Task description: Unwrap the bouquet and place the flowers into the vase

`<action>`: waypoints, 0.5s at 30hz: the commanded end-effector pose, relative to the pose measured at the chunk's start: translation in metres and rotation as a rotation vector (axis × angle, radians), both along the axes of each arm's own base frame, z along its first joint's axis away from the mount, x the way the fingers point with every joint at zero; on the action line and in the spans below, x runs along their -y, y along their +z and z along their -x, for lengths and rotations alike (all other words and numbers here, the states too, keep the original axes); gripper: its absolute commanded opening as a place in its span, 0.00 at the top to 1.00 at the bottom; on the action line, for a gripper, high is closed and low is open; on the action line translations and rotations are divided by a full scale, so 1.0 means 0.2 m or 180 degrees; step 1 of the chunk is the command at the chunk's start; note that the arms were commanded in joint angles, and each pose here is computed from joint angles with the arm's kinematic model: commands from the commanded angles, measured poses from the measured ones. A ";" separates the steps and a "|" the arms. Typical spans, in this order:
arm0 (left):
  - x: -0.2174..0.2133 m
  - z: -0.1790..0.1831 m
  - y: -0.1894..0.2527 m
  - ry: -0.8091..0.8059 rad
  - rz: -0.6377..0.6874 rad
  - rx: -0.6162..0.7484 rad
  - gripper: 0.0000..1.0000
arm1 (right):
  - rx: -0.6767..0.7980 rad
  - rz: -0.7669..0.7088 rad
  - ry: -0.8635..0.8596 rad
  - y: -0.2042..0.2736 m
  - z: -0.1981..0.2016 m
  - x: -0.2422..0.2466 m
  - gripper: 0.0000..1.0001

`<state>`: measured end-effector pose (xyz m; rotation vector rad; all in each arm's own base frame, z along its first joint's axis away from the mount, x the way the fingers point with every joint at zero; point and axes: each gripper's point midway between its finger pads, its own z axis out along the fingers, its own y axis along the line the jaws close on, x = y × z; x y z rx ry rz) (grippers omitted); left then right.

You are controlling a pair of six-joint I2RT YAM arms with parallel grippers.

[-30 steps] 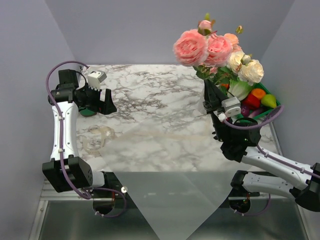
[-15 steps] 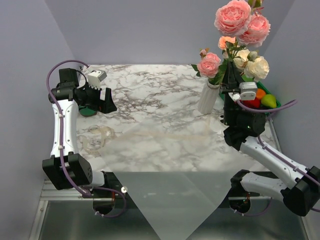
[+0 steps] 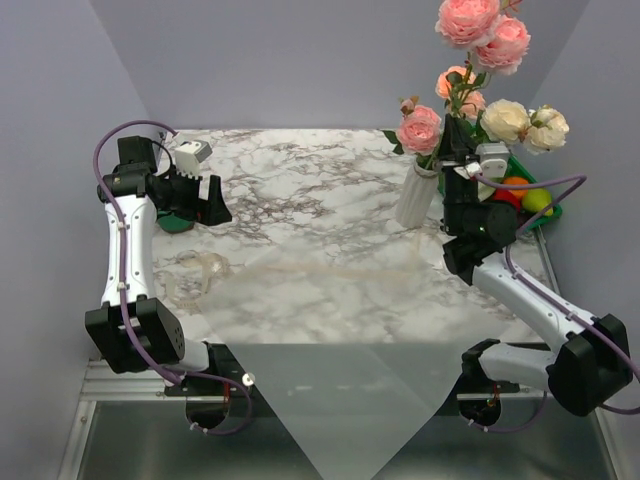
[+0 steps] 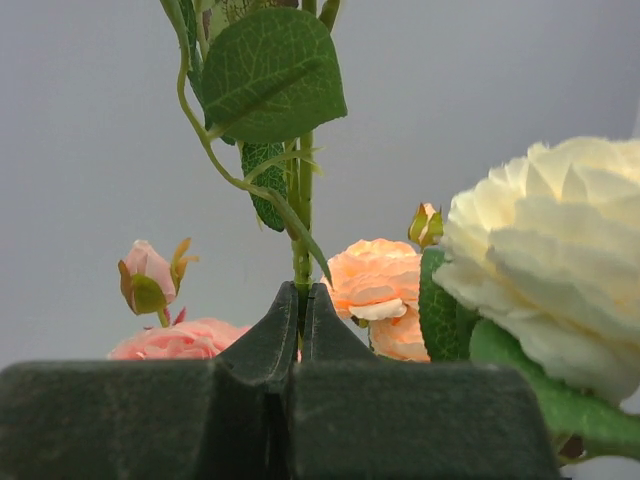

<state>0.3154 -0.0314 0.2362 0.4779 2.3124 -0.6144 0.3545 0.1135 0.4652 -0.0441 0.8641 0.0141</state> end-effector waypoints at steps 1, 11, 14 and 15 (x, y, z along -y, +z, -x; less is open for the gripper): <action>-0.02 -0.03 0.03 -0.0040 -0.0001 0.0127 0.01 | 0.0182 -0.0071 0.0048 0.05 -0.02 -0.02 0.99; -0.03 -0.04 0.01 -0.0023 0.0004 0.0076 0.01 | 0.0239 0.0025 -0.0072 0.04 -0.06 -0.03 0.99; -0.03 -0.04 -0.01 -0.0023 0.0011 0.0048 0.01 | 0.0291 0.0029 -0.0031 0.06 -0.04 -0.03 0.99; -0.03 -0.04 -0.02 -0.0020 0.0016 0.0036 0.01 | 0.0301 0.0032 -0.0017 0.07 -0.03 -0.03 0.99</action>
